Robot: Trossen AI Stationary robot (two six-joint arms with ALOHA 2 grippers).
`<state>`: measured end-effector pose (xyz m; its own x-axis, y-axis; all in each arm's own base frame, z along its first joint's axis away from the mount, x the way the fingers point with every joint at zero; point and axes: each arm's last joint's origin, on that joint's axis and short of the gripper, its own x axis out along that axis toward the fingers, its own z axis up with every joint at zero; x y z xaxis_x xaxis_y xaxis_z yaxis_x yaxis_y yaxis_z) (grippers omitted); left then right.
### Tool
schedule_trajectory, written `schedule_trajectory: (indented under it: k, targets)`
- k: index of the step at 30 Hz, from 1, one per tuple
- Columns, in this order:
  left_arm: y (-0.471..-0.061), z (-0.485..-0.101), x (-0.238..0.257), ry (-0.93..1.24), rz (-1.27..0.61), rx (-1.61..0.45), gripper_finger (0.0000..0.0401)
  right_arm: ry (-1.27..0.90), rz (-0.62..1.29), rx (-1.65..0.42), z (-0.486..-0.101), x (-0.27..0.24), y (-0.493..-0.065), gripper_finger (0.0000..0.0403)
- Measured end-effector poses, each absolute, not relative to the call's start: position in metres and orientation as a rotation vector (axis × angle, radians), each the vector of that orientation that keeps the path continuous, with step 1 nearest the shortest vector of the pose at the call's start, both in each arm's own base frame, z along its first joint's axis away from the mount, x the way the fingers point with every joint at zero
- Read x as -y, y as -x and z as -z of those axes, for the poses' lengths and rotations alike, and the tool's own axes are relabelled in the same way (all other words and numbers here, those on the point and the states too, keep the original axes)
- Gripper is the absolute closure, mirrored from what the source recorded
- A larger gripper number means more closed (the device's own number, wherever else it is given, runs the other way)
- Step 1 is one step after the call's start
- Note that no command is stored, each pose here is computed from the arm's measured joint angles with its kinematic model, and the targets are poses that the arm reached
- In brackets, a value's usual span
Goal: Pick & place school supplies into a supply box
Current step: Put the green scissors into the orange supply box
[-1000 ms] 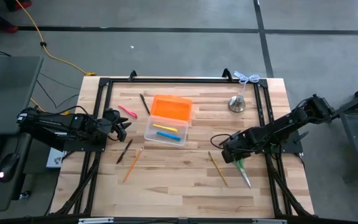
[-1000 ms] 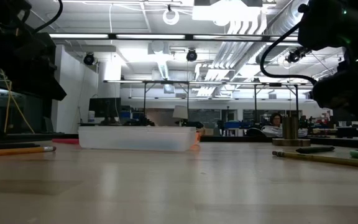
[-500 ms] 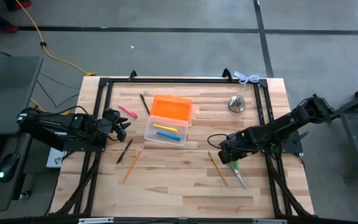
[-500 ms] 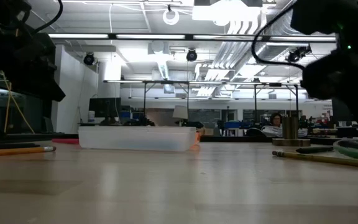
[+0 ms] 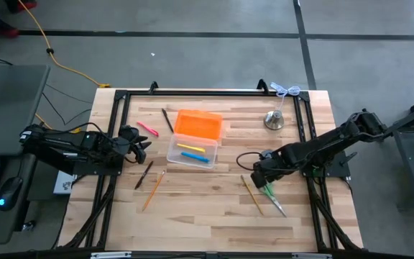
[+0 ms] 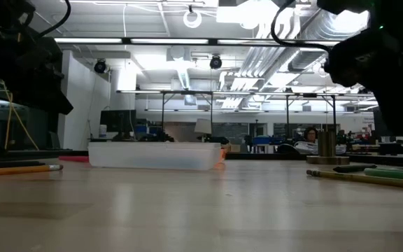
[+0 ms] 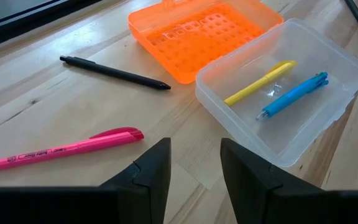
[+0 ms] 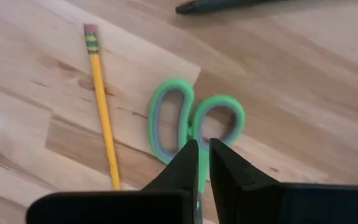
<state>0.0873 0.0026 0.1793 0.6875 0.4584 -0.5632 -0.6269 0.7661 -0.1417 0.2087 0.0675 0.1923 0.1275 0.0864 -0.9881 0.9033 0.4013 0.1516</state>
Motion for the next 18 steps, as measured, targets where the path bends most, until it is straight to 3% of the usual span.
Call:
schedule_trajectory:
  k: [6,18]
  targets:
    - [-0.0873,-0.1793,-0.0025,0.340,-0.618,-0.532,0.0231,-1.006,0.744,-1.311,-0.1927,-0.0683,-0.2102,0.0374]
    - [-0.0874,-0.1793,-0.0025,0.340,-0.618,-0.532,0.0231,-0.942,0.853,-1.384,-0.1842,-0.0662,-0.2051,0.0281]
